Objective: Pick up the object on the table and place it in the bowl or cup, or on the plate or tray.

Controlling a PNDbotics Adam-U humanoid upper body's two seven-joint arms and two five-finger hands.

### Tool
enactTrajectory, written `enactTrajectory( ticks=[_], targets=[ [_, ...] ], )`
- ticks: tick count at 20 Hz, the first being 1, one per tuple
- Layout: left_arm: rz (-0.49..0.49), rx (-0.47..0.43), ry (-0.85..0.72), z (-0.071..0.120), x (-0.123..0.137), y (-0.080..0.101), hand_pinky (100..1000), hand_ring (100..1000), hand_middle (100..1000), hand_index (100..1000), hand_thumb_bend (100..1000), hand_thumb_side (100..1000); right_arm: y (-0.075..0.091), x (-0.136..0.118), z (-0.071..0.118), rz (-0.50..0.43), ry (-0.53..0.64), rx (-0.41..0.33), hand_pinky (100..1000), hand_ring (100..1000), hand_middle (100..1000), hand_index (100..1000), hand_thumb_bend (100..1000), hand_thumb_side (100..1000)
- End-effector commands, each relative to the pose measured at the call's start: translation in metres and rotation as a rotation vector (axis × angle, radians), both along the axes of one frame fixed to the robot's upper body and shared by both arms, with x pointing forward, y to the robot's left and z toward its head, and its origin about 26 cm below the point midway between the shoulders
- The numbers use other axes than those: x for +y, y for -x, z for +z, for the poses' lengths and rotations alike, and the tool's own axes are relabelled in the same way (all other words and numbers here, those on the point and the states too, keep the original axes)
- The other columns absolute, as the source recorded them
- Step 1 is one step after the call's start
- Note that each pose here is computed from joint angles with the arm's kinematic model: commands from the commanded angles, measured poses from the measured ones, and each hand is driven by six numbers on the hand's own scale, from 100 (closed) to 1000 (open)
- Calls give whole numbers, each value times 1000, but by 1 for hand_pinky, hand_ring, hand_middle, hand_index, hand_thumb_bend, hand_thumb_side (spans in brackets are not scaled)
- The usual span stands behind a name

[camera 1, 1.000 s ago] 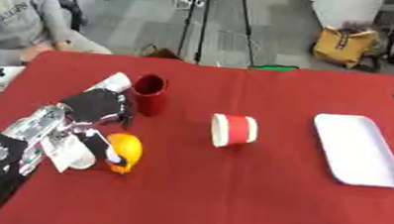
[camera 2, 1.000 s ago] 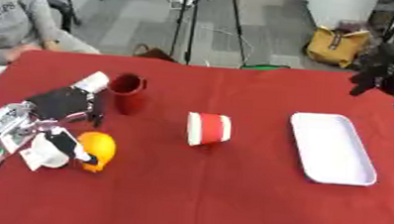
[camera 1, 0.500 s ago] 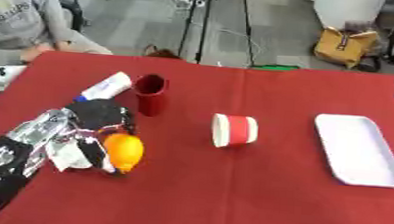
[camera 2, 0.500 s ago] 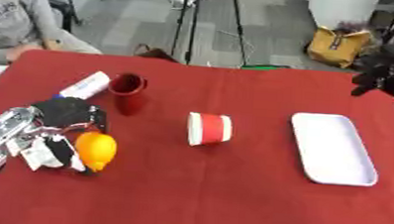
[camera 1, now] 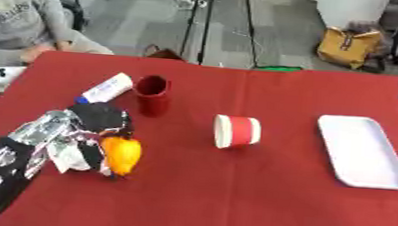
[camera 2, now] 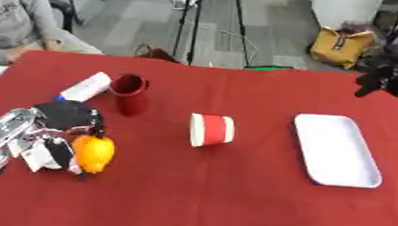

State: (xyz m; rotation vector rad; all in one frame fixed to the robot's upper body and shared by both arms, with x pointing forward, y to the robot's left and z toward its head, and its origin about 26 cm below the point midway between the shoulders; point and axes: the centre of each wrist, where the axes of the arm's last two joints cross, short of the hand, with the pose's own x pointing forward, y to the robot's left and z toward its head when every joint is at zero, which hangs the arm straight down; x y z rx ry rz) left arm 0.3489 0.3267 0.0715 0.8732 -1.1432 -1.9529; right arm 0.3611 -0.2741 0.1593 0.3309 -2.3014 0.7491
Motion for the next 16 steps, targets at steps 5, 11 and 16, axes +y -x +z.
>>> enactTrajectory(
  ticks=[5,11,16],
  targets=[
    [35,-115,65,16,6,-4,556,474,340,442,694,364,1,-1,9,-4,13,-33,549,636,695,847,100,634],
    [46,-147,128,35,5,-5,552,461,320,422,649,365,1,-1,9,-8,12,-32,549,635,694,847,100,634],
    [29,-170,168,56,-1,-3,551,460,321,422,616,355,1,-2,9,-10,13,-32,549,635,693,847,100,633]
  ],
)
